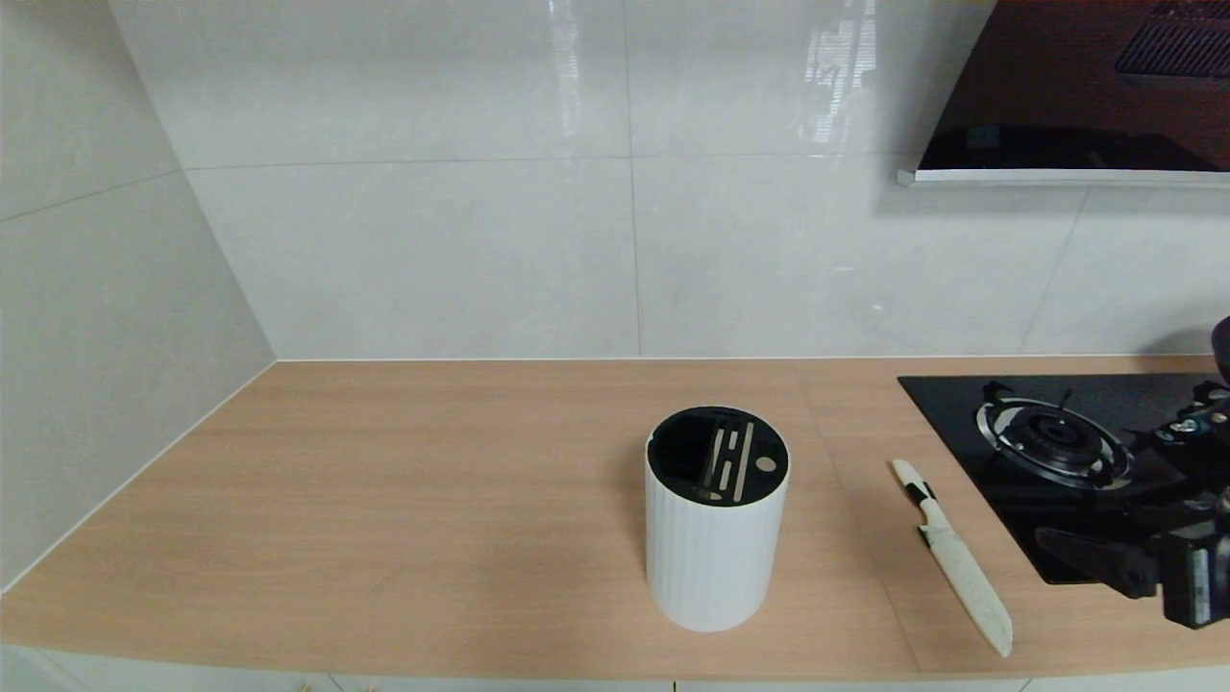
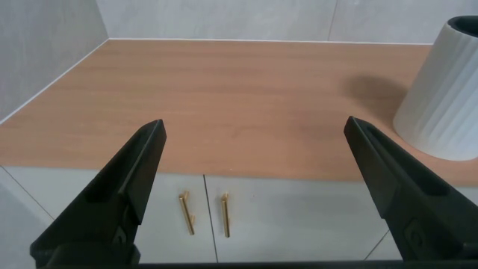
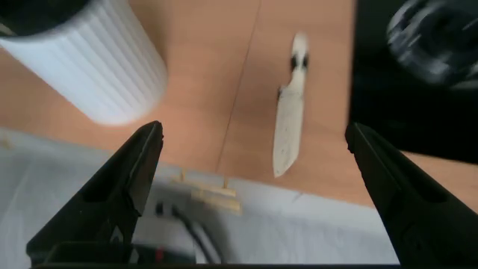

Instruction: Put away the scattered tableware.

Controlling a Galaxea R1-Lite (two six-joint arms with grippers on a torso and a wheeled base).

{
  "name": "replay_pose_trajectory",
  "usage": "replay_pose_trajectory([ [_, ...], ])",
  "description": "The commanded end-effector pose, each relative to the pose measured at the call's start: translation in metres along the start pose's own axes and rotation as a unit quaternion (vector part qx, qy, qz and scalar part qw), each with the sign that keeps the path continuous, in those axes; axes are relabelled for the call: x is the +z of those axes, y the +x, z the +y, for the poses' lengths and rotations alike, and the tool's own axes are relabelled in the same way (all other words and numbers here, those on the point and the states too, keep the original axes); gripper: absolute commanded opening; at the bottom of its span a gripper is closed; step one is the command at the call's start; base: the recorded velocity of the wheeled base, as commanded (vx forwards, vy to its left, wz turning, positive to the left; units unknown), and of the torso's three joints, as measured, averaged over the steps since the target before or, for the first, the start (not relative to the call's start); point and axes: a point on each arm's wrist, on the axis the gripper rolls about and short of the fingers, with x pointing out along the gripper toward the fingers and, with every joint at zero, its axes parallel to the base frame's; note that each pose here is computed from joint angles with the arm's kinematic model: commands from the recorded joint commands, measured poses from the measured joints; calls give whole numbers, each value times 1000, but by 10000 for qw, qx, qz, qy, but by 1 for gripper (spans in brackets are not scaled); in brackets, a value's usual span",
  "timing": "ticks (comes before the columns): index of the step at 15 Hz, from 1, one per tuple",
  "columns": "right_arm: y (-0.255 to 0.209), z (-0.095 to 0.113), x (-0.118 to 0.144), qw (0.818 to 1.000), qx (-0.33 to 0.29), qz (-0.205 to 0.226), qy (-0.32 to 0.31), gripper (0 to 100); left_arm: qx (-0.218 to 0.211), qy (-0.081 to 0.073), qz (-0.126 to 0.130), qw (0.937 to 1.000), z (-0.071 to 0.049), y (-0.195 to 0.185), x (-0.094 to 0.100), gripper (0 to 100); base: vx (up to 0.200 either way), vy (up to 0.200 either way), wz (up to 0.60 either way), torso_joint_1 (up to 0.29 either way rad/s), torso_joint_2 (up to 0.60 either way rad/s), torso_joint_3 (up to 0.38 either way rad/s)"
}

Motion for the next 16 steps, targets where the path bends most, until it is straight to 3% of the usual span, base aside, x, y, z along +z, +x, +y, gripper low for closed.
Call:
replay_pose_trajectory([
  [1,66,-2,0,9969,89,782,9,100,0,-2,1,10000,0,0,0,100,0,0,0,0,0,0],
  [3,108,-6,-1,9984,-110,545,-34,100,0,-2,1,10000,0,0,0,100,0,0,0,0,0,0],
  [7,146,-10,-21,9960,-224,863,-61,100,8,-2,-7,10000,0,0,0,100,0,0,0,0,0,0],
  [16,220,-30,-57,9949,-652,764,-14,100,0,-2,1,10000,0,0,0,100,0,0,0,0,0,0],
])
